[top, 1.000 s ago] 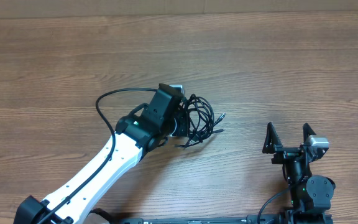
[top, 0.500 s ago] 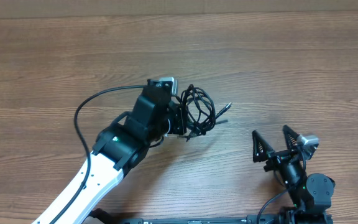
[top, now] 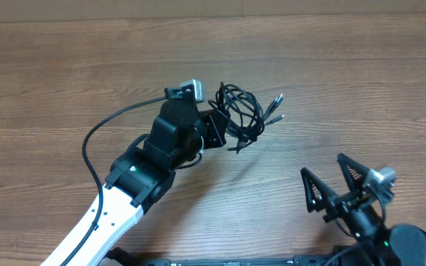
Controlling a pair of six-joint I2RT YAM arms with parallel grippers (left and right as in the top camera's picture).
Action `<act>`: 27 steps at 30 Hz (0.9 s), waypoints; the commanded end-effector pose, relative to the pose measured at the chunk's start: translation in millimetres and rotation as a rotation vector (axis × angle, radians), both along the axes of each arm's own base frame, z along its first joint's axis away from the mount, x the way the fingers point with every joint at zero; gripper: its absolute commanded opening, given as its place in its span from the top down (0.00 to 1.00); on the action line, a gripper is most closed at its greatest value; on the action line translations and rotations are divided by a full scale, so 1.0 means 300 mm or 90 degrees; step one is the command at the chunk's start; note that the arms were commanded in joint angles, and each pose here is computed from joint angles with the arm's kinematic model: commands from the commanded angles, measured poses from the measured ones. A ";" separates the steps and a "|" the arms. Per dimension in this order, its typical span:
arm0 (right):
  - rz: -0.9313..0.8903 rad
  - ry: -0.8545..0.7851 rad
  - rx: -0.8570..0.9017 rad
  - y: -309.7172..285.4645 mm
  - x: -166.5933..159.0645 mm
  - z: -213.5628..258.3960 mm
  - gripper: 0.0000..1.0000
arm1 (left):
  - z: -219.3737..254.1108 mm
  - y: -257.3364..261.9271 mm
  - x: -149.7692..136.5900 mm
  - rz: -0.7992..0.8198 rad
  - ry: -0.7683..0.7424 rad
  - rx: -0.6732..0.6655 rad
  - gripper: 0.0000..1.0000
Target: Untangle cables
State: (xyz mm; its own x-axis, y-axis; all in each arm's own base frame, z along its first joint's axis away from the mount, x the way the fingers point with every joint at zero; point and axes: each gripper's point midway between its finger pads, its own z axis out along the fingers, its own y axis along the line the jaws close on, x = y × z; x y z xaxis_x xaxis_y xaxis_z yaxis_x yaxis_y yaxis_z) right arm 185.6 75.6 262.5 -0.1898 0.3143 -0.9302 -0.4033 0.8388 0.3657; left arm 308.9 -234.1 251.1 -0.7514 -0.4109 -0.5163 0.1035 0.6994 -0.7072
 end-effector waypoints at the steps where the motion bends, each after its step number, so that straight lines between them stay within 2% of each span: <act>1: 0.007 -0.021 -0.002 0.006 -0.036 0.100 0.00 | 0.043 -0.012 -0.015 0.032 0.050 -0.092 0.96; 7: 0.007 0.025 -0.001 0.007 -0.053 0.169 0.00 | 0.044 -0.023 -0.025 0.059 0.111 -0.154 0.96; 17: 0.019 0.189 0.006 0.016 -0.032 0.237 0.00 | 0.053 -0.026 -0.023 0.127 0.198 -0.255 0.96; 21: 0.110 0.230 0.028 0.086 -0.037 0.278 0.00 | 0.111 -0.070 -0.034 0.070 0.184 -0.292 0.96; 27: 0.177 0.275 0.051 0.132 -0.016 0.266 0.00 | 0.269 -0.153 -0.075 -0.087 0.084 -0.340 0.96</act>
